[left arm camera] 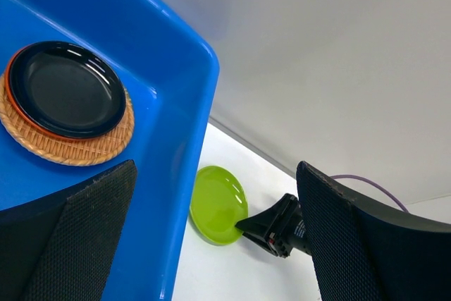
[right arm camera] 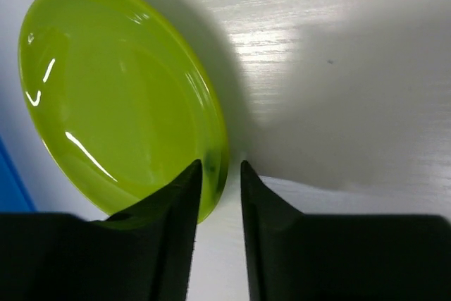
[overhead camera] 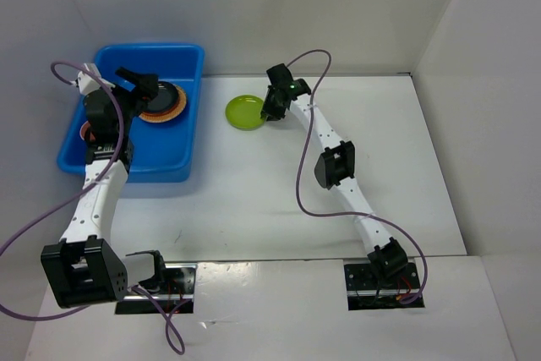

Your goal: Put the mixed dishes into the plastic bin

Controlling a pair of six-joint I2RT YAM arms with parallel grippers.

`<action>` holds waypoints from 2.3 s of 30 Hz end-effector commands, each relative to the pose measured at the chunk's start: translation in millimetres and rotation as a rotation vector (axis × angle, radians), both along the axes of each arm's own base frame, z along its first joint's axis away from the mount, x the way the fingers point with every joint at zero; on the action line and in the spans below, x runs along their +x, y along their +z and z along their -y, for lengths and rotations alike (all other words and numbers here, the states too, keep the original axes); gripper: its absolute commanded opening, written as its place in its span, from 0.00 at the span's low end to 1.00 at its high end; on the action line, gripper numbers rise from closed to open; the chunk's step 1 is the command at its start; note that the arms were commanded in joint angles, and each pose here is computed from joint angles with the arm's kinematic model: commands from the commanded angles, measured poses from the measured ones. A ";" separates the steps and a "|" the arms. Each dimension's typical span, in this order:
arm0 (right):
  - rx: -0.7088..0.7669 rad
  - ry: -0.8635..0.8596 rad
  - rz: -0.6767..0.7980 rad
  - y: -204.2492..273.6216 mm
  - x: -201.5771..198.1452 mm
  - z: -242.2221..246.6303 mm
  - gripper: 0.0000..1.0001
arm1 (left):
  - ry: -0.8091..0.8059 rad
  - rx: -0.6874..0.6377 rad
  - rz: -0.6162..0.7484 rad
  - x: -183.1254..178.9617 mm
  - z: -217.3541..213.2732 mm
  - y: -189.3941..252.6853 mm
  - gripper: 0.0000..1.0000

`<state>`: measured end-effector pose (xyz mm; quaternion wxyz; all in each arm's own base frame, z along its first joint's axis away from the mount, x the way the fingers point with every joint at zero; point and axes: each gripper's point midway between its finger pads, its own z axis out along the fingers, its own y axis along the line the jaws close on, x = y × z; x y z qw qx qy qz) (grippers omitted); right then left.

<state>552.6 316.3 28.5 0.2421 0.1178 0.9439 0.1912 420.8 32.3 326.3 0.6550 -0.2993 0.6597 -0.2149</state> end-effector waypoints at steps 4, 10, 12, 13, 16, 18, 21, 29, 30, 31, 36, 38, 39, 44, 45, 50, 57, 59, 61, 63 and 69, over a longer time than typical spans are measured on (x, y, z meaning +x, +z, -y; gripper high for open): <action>0.042 -0.023 -0.011 -13.3 4.7 -4.0 0.10 | -0.005 0.019 0.088 -8.0 0.8 25.3 1.00; 0.014 -0.064 0.028 4.4 13.1 8.8 0.00 | -0.015 0.011 0.098 -12.4 3.5 28.1 1.00; -0.026 -0.077 0.064 16.9 17.0 17.2 0.00 | -0.024 0.011 0.098 -12.5 5.1 28.1 1.00; -0.035 -0.087 0.075 25.0 17.6 20.3 0.00 | -0.044 0.022 0.097 -12.8 8.3 27.7 1.00; -0.083 -0.099 0.185 72.2 24.3 28.7 0.00 | -0.137 0.054 0.088 -6.9 22.2 28.9 1.00; -0.123 -0.131 0.271 115.6 25.6 38.6 0.00 | -0.248 0.076 0.079 -3.0 39.0 31.7 1.00; -0.169 -0.154 0.376 175.5 19.3 53.7 0.00 | -0.405 0.105 0.049 -1.9 61.3 24.5 1.00; -0.152 -0.111 0.592 320.5 -46.7 48.8 0.00 | -0.646 0.129 0.074 -18.4 95.8 29.0 1.00; -0.150 -0.103 0.620 334.9 -55.5 47.1 0.00 | -0.671 0.134 0.089 -20.8 99.3 31.6 1.00; -0.148 -0.125 0.656 357.5 -68.5 52.3 0.00 | -0.728 0.125 0.098 -24.2 106.8 31.7 1.00; -0.169 -0.083 0.728 398.8 -124.0 35.8 0.00 | -0.899 0.073 0.189 -39.7 128.4 51.0 1.00; -0.179 -0.113 0.760 416.1 -141.0 41.5 0.00 | -0.933 0.095 0.231 -43.1 131.9 65.9 1.00; -0.182 -0.108 0.772 421.7 -154.5 35.2 0.00 | -0.942 0.102 0.239 -44.7 132.8 69.9 1.00; -0.148 -0.117 0.839 456.4 -192.0 36.4 0.00 | -0.941 0.170 0.338 -63.0 136.2 106.3 1.00; -0.156 -0.110 0.837 455.0 -197.0 33.1 0.00 | -0.952 0.162 0.340 -68.7 138.1 110.0 1.00; -0.150 -0.087 0.844 455.7 -209.5 20.8 0.00 | -0.943 0.162 0.341 -79.1 139.2 116.7 1.00; -0.121 -0.032 0.876 461.1 -222.5 -3.5 0.00 | -0.935 0.123 0.291 -77.5 138.3 99.4 1.00; -0.123 -0.019 0.879 459.2 -223.1 -9.8 0.00 | -0.914 0.126 0.271 -70.8 135.3 92.3 1.00; -0.118 -0.007 0.880 459.2 -227.2 -13.9 0.00 | -0.914 0.112 0.252 -67.0 134.6 84.1 1.00; -0.123 0.007 0.884 457.0 -228.0 -20.0 0.00 | -0.940 0.115 0.271 -68.4 137.0 86.9 1.00; -0.115 0.040 0.895 456.8 -232.7 -31.7 0.00 | -0.968 0.069 0.243 -60.2 137.9 77.4 0.88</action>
